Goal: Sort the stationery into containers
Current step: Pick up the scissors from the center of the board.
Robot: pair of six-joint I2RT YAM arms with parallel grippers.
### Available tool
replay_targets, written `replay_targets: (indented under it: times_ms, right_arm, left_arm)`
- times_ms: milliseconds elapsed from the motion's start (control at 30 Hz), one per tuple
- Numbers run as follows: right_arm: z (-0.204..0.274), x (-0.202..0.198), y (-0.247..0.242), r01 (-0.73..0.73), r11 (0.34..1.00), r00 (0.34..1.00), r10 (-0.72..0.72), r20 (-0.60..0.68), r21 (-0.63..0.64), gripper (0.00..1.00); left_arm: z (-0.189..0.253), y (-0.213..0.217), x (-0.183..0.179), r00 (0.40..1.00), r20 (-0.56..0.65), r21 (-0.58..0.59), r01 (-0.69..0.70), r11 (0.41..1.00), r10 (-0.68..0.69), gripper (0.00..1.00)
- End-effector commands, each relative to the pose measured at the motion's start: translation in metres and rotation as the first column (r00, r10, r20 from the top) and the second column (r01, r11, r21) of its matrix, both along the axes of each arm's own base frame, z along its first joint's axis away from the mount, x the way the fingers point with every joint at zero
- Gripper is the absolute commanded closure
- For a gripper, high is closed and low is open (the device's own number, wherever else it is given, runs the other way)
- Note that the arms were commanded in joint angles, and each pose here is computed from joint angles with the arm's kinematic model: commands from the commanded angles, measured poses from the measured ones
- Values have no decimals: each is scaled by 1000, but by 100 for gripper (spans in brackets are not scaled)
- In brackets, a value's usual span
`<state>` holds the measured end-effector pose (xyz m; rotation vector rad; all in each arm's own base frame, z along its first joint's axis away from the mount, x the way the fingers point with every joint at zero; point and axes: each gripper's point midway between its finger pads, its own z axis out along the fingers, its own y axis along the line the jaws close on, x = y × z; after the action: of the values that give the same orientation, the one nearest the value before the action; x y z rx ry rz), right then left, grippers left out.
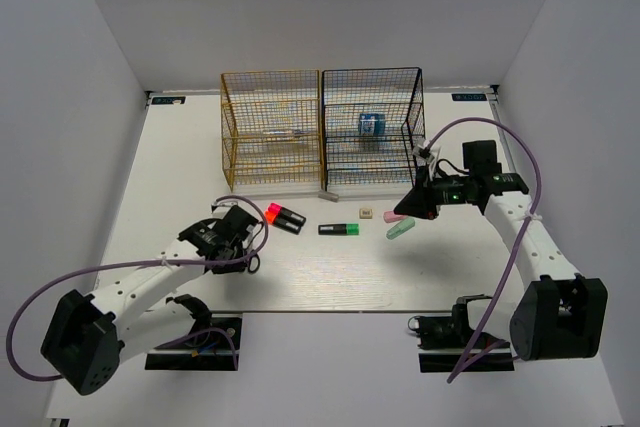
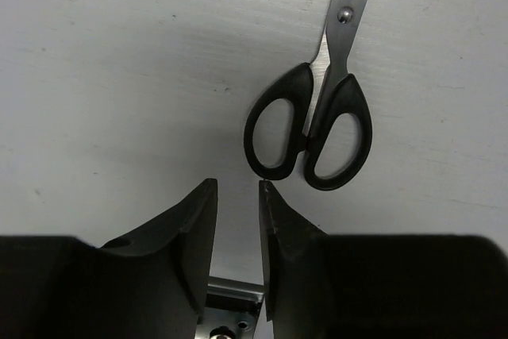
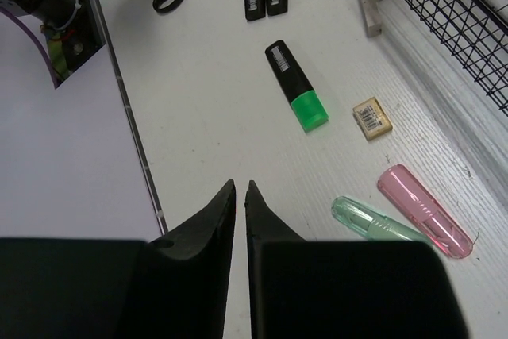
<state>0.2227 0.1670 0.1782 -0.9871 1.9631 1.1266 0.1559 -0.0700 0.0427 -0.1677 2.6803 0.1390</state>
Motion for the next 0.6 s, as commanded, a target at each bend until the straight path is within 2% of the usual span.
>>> replay_targets:
  times_ms: [0,233,567]
  right_arm:
    - [14,2,0,-12,999,1000,11,20,37,87]
    - [16,2,-3,-8,998,1000,7,12,58,86]
    - [22,2,-6,2,996,1000,-3,2,92,86]
  left_arm:
    - [-7,-18,11,1000,6,-108,-1,994,2,61]
    - [-19,-16,17,999,-34,-130,-35,991,30,61]
    - [-42,-3,8,994,-88,-90,-76,993,68,64]
